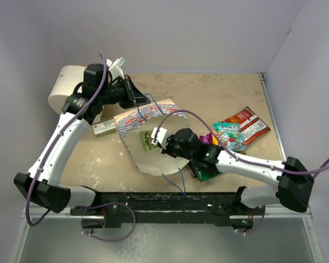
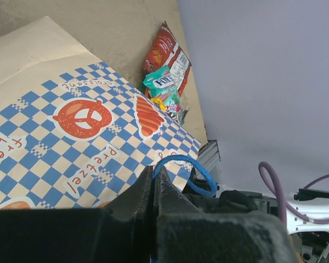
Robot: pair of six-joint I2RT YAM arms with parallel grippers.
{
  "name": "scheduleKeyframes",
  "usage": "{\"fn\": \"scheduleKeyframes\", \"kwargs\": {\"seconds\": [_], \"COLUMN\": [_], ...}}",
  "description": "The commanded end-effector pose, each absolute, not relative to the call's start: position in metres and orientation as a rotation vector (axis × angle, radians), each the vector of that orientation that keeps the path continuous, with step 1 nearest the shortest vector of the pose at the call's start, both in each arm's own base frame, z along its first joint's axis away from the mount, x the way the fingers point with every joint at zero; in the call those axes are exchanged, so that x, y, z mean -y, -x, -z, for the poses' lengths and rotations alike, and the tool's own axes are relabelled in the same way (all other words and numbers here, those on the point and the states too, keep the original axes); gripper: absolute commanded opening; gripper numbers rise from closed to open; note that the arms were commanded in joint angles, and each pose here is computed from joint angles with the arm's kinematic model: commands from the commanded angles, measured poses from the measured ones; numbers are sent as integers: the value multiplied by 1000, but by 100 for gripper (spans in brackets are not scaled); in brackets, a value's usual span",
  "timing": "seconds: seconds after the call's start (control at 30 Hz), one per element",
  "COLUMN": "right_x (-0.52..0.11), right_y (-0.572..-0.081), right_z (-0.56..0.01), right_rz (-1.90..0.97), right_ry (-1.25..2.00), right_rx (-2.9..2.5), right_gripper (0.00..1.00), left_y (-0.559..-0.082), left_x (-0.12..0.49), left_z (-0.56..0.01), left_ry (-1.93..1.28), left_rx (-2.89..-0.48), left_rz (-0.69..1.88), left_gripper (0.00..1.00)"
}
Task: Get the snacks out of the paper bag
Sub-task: Take out the snack from the paper bag, then place the snack at the center of the board.
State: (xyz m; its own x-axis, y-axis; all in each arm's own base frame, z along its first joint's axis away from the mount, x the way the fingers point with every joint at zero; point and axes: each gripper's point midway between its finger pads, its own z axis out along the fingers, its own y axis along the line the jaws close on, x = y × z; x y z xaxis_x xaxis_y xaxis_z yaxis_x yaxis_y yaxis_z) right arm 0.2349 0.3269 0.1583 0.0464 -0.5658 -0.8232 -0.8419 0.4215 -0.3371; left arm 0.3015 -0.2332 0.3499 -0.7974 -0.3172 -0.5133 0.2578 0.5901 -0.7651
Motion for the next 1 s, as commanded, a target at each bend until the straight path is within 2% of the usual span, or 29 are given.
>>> {"fn": "scheduleKeyframes", "kwargs": {"seconds": [0.0, 0.13, 0.3, 0.7, 0.97], "right_x": [-315, -296, -263, -217, -199], "right_y": [-207, -194, -185, -189, -196], "right_z": [-180, -213, -289, -424, -452], "right_rz": [-425, -443, -435, -407, -374], "right_ry": [1295, 1278, 1152, 838, 708], "right_rx": [-1655, -1628, -1539, -1436, -1464], "right_gripper": [0, 0, 0, 0, 0], "left_y": [-308, -310, -306, -290, -290], "left_x": [229, 234, 243, 242, 242], "left_z": [-389, -400, -404, -429, -447], "left_ry": [54, 91, 133, 321, 373], "left_rx": [-2063, -2042, -2041, -1972, -1913], "left_rz": [1202, 1258, 1373, 1550, 1611], "left_gripper": [0, 0, 0, 0, 0]}}
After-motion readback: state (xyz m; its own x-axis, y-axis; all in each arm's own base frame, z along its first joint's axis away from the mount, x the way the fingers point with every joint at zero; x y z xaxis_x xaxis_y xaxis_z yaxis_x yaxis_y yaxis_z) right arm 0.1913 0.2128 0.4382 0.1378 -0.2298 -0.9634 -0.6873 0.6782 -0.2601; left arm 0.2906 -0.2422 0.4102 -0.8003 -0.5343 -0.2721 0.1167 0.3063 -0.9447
